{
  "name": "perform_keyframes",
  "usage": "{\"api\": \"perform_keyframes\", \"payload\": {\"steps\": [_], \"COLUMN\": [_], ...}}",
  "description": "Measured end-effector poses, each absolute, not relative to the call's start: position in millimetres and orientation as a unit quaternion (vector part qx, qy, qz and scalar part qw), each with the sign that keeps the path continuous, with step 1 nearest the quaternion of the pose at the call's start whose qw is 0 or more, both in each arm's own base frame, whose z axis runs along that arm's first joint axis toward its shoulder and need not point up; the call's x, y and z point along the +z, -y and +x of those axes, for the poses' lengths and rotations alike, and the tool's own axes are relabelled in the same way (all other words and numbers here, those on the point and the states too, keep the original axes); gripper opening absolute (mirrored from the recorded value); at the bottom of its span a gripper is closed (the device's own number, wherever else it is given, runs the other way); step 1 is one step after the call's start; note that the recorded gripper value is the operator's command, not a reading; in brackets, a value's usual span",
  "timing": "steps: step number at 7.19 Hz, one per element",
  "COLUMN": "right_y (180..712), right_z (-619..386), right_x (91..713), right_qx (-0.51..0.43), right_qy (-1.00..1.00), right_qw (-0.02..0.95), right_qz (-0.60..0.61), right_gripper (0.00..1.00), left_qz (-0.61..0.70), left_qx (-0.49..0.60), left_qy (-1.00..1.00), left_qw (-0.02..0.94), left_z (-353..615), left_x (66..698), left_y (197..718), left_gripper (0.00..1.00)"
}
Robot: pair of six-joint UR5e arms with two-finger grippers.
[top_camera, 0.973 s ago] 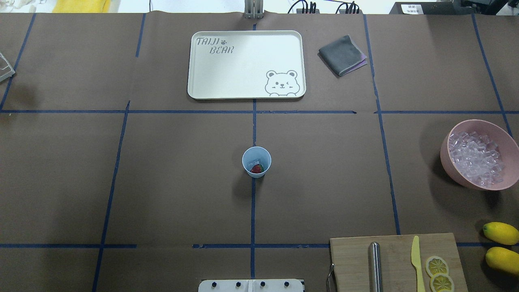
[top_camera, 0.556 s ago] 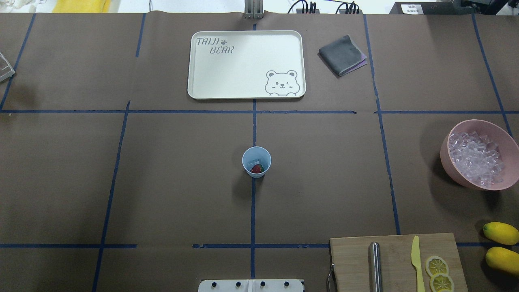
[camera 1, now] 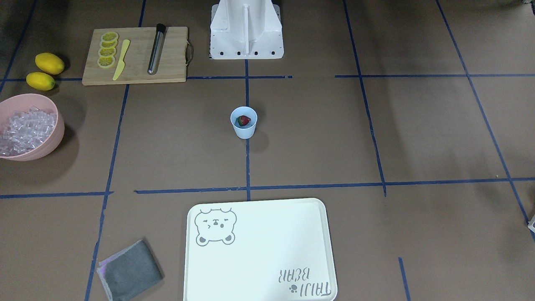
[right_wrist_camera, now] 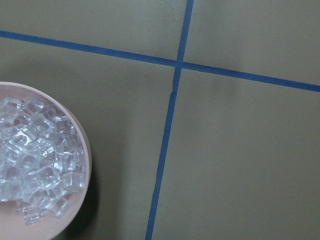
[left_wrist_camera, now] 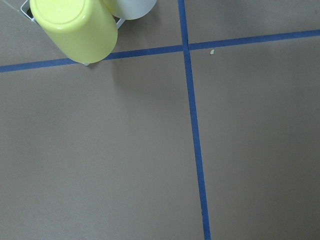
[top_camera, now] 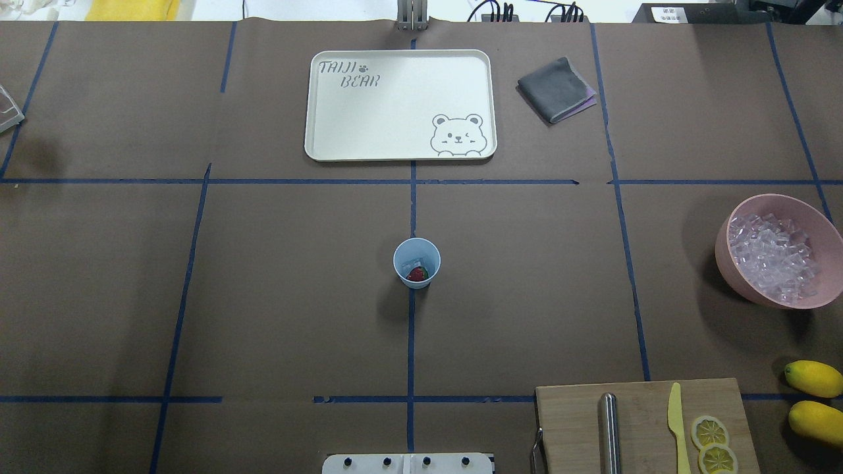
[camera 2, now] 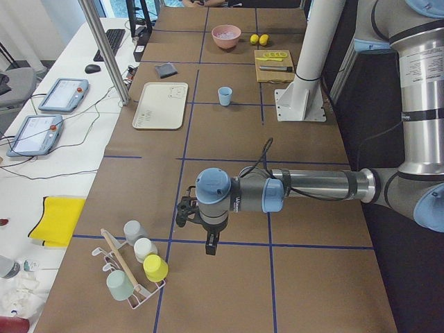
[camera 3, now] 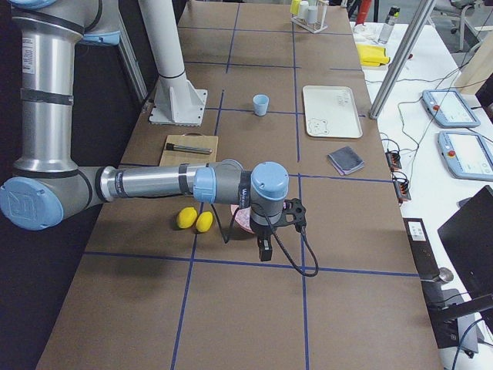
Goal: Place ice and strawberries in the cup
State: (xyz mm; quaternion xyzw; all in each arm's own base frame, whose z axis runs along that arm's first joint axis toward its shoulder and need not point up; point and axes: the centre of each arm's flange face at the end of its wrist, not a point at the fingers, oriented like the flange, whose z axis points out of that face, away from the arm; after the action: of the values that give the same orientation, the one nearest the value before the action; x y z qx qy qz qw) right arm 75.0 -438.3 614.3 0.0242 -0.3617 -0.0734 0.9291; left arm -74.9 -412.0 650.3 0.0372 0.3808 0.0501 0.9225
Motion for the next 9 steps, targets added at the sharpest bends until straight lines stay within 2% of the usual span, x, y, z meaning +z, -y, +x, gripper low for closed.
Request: {"api": "perform_keyframes", "payload": {"steps": [9], "right_y": [419.6], "right_z": [91.3], "right_x": [631.4], "right_qx": [-0.047], "right_qy": [0.353], "right_qw": [0.934], "right_qz": [0.011], "right_gripper": [1.00], "left_qz": [0.032], "left_qx": [0.047], "left_qy": [-0.381], "left_qw": [0.923], "left_z": [-75.1], "left_x": [648.3], "left_y": [411.3], "left_gripper": [1.00]}}
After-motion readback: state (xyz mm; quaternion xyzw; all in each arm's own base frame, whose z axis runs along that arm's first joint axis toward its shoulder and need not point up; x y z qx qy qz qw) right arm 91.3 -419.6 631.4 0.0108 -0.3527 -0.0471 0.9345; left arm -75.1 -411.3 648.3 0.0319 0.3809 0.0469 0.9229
